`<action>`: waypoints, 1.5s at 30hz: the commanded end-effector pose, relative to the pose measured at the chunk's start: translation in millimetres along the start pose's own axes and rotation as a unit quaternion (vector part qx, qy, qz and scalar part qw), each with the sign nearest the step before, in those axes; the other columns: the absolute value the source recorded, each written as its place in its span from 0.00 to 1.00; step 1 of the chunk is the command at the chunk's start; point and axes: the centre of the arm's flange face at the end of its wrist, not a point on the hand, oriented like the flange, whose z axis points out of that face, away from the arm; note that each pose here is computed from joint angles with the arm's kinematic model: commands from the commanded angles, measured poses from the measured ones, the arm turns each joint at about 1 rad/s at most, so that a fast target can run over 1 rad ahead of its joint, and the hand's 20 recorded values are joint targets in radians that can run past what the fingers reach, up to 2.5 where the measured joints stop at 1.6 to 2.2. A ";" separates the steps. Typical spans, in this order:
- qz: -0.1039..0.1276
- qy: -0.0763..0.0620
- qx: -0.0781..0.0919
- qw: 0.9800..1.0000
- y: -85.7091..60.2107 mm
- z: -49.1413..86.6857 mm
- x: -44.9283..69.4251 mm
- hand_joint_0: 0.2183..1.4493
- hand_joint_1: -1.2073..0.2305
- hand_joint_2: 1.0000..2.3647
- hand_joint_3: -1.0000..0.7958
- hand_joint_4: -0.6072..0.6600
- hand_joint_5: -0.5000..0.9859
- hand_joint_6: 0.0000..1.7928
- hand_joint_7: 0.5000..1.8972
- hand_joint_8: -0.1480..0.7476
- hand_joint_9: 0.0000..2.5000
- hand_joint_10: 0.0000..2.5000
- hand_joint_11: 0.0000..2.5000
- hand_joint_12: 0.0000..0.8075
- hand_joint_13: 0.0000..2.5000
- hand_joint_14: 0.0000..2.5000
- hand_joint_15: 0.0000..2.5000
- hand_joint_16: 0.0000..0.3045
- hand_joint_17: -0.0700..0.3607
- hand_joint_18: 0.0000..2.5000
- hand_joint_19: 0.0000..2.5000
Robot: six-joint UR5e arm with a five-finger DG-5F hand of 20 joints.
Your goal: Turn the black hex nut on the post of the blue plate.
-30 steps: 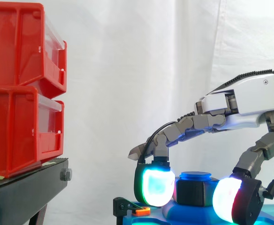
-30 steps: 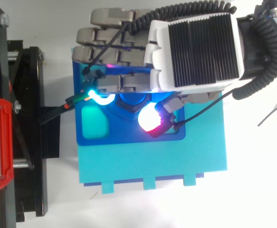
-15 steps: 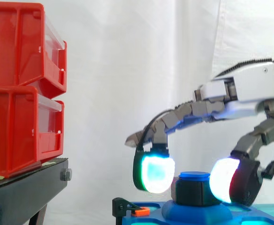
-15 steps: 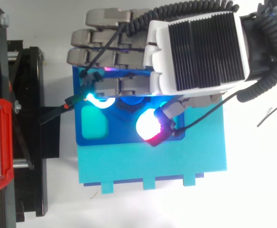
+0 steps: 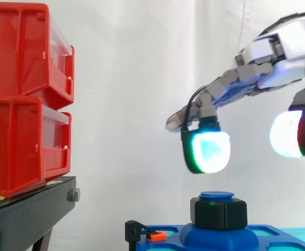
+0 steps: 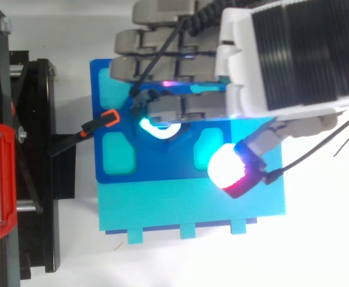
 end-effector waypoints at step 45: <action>0.221 -0.094 0.036 0.970 2.8 -76.1 -9.3 0.16 0.52 0.00 0.28 0.52 0.16 0.28 0.09 0.32 0.00 0.00 0.00 0.43 0.00 0.00 0.00 0.21 0.50 0.00 0.00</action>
